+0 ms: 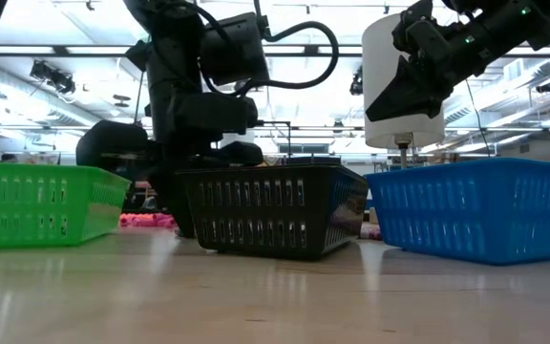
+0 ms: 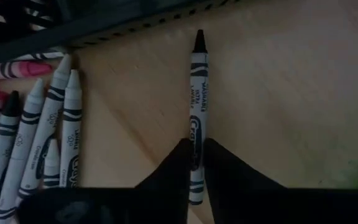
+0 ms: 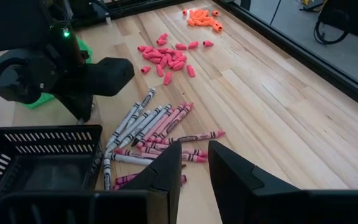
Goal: Sort crayons
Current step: Put the black crayon into the right blue bin
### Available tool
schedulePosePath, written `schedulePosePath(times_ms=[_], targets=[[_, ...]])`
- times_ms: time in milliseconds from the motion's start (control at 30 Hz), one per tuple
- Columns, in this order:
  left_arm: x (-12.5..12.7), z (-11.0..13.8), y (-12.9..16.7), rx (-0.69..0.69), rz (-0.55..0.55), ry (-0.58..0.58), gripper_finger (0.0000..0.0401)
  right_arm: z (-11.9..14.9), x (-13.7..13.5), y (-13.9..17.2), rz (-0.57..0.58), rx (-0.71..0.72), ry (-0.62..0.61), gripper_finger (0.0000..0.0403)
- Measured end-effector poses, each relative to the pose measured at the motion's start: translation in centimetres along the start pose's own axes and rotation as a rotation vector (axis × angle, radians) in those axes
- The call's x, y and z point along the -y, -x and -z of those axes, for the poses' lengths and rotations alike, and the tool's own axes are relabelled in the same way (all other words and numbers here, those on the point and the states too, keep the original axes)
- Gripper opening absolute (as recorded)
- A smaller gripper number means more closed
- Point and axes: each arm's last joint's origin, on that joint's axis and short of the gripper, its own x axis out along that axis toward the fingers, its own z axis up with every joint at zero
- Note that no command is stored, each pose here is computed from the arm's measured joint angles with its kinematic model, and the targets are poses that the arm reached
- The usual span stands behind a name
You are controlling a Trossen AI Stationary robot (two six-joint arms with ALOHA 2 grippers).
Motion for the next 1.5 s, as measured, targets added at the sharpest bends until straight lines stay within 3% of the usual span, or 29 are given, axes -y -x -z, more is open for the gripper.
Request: schedulePosePath(times_ms=[100,467,667,1000,1267,1500], targets=[[0.0,0.1,0.0,-0.005,0.003,0.002,0.0011,0.0,0.0,0.0,-0.003,-0.001,0.000,0.0089],[0.5,0.5,2.1,-0.046,-0.048,0.032,0.0012,0.0,-0.1,0.0,-0.018,-0.005,-0.007,0.0089],[0.5,1.0,4.3,-0.100,-0.151,0.041,0.0012,-0.1,-0.1,0.0,-0.021,0.005,-0.011,0.0089],[-0.5,0.8,7.2,-0.134,-0.486,0.039,0.0012,-0.6,-0.3,0.0,-0.044,0.053,-0.006,0.0094],[-2.3,-0.9,8.2,0.032,-0.711,0.092,0.0012,-1.1,-0.9,0.3,-0.075,0.119,0.046,0.0099],[-3.7,-1.3,8.9,0.199,-0.753,0.212,0.0012,-2.2,-2.0,1.0,-0.059,0.263,0.145,0.0099]])
